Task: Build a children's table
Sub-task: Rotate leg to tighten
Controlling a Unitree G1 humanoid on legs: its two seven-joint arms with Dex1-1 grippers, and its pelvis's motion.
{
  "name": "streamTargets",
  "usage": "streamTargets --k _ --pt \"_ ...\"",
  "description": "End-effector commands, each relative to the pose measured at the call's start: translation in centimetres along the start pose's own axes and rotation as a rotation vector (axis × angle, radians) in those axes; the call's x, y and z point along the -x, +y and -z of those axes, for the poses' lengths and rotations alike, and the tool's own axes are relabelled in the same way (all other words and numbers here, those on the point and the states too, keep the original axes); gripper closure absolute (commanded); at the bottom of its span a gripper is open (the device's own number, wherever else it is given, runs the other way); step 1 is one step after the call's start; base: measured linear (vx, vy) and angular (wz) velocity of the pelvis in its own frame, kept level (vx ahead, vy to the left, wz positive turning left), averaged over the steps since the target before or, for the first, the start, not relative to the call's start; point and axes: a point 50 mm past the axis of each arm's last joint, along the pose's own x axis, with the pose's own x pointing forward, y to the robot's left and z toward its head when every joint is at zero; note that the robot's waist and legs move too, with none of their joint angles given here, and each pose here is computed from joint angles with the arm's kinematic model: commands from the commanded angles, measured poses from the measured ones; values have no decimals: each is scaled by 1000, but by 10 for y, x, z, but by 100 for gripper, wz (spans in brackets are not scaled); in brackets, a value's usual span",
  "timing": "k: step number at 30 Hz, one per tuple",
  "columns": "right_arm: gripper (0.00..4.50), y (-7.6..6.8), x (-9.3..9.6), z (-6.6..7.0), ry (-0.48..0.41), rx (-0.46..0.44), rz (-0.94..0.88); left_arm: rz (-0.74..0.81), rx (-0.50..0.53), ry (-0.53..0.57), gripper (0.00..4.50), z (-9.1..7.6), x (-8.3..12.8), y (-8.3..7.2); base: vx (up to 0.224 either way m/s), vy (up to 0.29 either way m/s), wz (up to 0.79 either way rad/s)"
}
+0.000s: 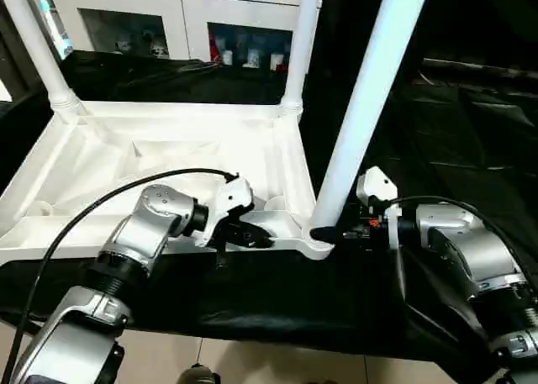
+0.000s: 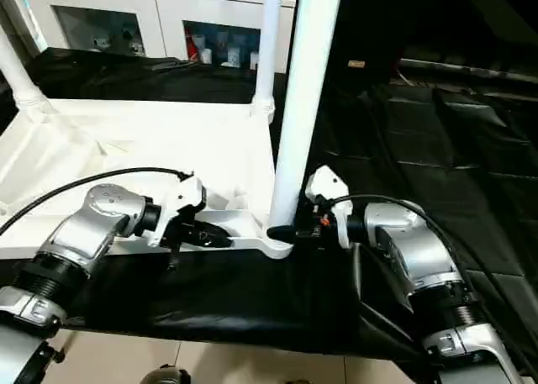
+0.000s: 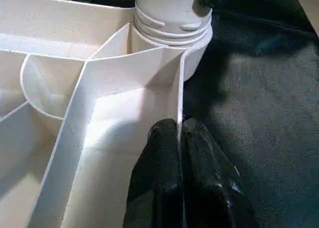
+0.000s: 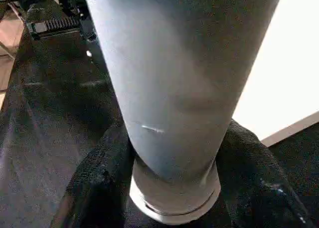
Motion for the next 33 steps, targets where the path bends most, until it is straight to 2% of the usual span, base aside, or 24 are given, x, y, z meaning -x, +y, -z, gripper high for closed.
streamTargets --k 1,6,8,10,13,15,19,20,27,30,31,32,33 --pt "251 3 -2 5 -8 -24 -4 14 -9 -51 450 -5 -2 -2 0 0 0" --pt "252 -10 -20 15 -44 -107 222 -128 19 -64 450 -9 -9 9 0 0 0" --pt "253 -16 -35 24 -43 -179 406 -254 53 -60 450 -12 -18 19 0 0 0" --pt "253 -19 -51 28 -58 -291 548 -347 91 -66 450 -17 -28 25 0 0 0" --pt "253 -16 -70 26 -71 -379 651 -408 123 -79 450 -26 -44 27 0 0 0" --pt "253 -15 -84 22 -62 -380 707 -427 128 -91 450 -33 -55 26 0 0 0" --pt "253 -11 -101 6 -97 -304 691 -373 87 -79 450 -40 -75 17 0 0 0" --pt "198 -11 -102 4 -108 -301 681 -366 81 -75 450 -40 -76 16 0 0 0" --pt "144 -20 -84 -2 -163 -300 619 -321 58 -37 450 -30 -64 17 0 0 0" --pt "139 -21 -76 -3 -156 -239 538 -284 37 -27 450 -27 -57 17 0 0 0" --pt "139 -19 -67 -3 -140 -182 462 -247 24 -21 450 -23 -51 15 0 0 0" --pt "139 -18 -64 -3 -134 -165 436 -233 22 -18 450 -22 -49 15 0 0 0" --pt "139 -16 -52 -2 -115 -107 349 -164 -3 -17 450 -18 -41 11 0 0 0"
